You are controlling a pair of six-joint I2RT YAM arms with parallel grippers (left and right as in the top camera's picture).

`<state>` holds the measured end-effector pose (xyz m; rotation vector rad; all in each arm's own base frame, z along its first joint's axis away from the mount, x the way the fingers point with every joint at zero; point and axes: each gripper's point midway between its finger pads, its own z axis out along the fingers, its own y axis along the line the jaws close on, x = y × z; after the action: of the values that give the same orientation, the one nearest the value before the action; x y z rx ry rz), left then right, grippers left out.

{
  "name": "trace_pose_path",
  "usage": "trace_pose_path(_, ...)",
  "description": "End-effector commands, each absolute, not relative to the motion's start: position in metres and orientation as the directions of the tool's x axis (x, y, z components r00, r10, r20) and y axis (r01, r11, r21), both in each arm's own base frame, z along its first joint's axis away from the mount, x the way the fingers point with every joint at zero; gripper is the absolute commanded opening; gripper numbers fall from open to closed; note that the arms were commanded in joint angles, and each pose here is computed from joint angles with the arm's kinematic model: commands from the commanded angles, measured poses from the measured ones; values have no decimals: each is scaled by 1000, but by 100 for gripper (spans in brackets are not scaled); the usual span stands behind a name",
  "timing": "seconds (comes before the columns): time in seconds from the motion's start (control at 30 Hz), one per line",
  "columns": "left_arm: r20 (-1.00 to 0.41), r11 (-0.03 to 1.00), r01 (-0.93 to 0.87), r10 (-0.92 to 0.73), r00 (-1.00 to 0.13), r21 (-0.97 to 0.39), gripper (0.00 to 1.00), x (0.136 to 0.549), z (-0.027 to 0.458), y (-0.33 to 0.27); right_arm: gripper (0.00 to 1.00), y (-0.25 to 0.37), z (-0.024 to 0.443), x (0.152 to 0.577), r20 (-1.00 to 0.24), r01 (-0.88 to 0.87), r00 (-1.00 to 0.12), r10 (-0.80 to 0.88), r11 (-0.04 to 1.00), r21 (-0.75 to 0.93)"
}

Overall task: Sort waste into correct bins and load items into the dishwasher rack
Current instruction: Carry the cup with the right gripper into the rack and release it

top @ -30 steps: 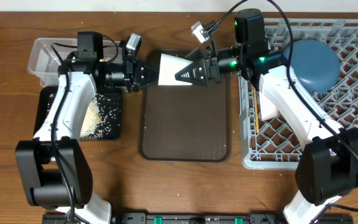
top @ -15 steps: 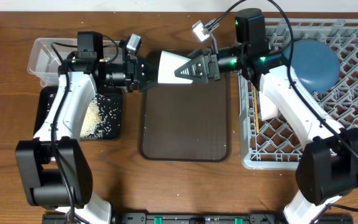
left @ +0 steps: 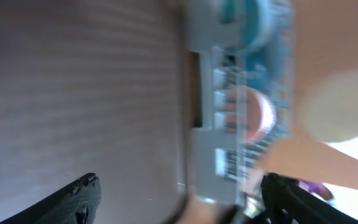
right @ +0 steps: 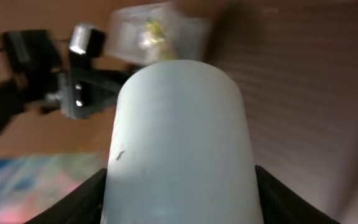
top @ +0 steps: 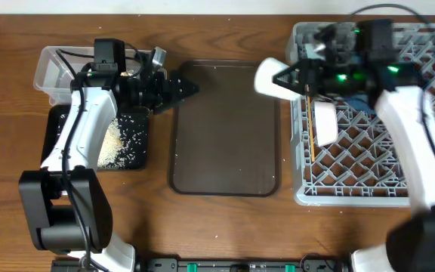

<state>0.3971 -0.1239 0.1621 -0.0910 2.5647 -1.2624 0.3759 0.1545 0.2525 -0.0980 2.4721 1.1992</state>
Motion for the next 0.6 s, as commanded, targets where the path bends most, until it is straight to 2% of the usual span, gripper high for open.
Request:
trace_pose_path(0.0, -274, 752, 28, -205, -940, -658, 86, 406, 146, -100, 43, 101, 271, 365, -515, -170, -846, 136, 847, 503)
trace_pose_path(0.13, -293, 813, -9, -220, -931, -582, 87, 410, 136, -85, 44, 46, 274, 322, -492, 62, -840, 228, 942, 331)
trace_pose_path(0.27, -304, 845, -32, -228, -925, -534, 87, 412, 131, -76, 46, -5, 261, 272, -402, 311, -848, 345, 939, 148)
trace_pose_path(0.37, -306, 848, -35, -228, -924, -529, 87, 412, 131, -74, 49, -26, 249, 250, -323, 389, -865, 385, 920, 56)
trace_pose_path(0.57, -306, 848, -35, -228, -924, -529, 87, 412, 131, -74, 48, -46, 224, 246, -193, 457, -872, 450, 889, 7)
